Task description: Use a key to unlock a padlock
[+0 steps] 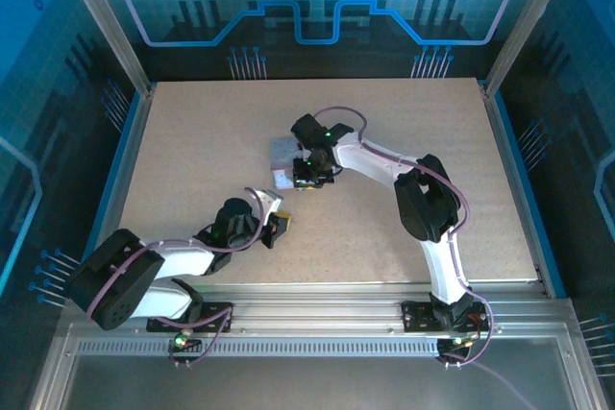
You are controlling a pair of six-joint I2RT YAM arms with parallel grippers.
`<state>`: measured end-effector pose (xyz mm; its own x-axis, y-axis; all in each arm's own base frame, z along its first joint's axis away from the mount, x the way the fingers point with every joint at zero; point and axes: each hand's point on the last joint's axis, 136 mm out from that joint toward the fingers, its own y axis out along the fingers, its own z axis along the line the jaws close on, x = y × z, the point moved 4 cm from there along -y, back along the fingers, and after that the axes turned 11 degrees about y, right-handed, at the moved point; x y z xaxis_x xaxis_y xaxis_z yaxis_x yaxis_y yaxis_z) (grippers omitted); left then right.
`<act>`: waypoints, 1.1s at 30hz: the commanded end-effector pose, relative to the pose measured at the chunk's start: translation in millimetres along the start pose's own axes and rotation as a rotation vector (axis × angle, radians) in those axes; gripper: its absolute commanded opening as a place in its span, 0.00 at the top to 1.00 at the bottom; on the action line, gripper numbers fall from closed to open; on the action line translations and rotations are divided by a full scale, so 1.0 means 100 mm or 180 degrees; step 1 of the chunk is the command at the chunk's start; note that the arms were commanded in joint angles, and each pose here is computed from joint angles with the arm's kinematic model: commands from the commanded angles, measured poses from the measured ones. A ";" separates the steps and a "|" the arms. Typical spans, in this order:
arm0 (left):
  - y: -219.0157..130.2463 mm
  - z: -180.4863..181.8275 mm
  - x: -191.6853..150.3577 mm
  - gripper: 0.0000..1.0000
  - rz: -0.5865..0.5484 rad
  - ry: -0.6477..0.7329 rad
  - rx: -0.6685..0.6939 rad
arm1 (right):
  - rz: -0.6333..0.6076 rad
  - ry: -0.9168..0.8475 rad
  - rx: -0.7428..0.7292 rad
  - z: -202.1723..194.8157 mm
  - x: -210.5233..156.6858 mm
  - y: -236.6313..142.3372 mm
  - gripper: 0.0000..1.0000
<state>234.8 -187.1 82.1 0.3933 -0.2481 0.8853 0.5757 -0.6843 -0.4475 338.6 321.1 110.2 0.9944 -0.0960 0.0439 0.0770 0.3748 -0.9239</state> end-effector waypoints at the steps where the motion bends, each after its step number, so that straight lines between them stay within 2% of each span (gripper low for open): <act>1: 0.04 -0.04 0.29 1.00 -0.0397 0.0178 -0.0085 | 0.0403 0.0031 0.0543 0.22 -0.17 -0.29 1.00; 4: 0.07 -0.03 0.29 1.00 -0.0433 0.0194 -0.0088 | 0.0484 0.0056 0.0677 0.23 -0.19 -0.36 1.00; 13: 0.09 0.04 0.18 1.00 -0.0514 0.0266 0.0030 | 0.0468 0.0067 0.0693 0.18 -0.21 -0.55 1.00; 22: 0.05 0.14 0.18 1.00 -0.0756 0.0050 -0.0037 | 0.0564 0.0117 0.0743 0.18 -0.24 -0.59 1.00; 33: 0.08 0.13 0.25 1.00 -0.0866 0.0067 -0.0104 | 0.0657 0.0205 0.0877 0.21 -0.27 -0.60 1.00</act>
<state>258.6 -186.3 87.9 0.2556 -0.1020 0.9614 0.6451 -0.7226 -0.2482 309.7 320.9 147.2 0.9840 -0.0554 -0.1695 -0.1095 0.5624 -0.8196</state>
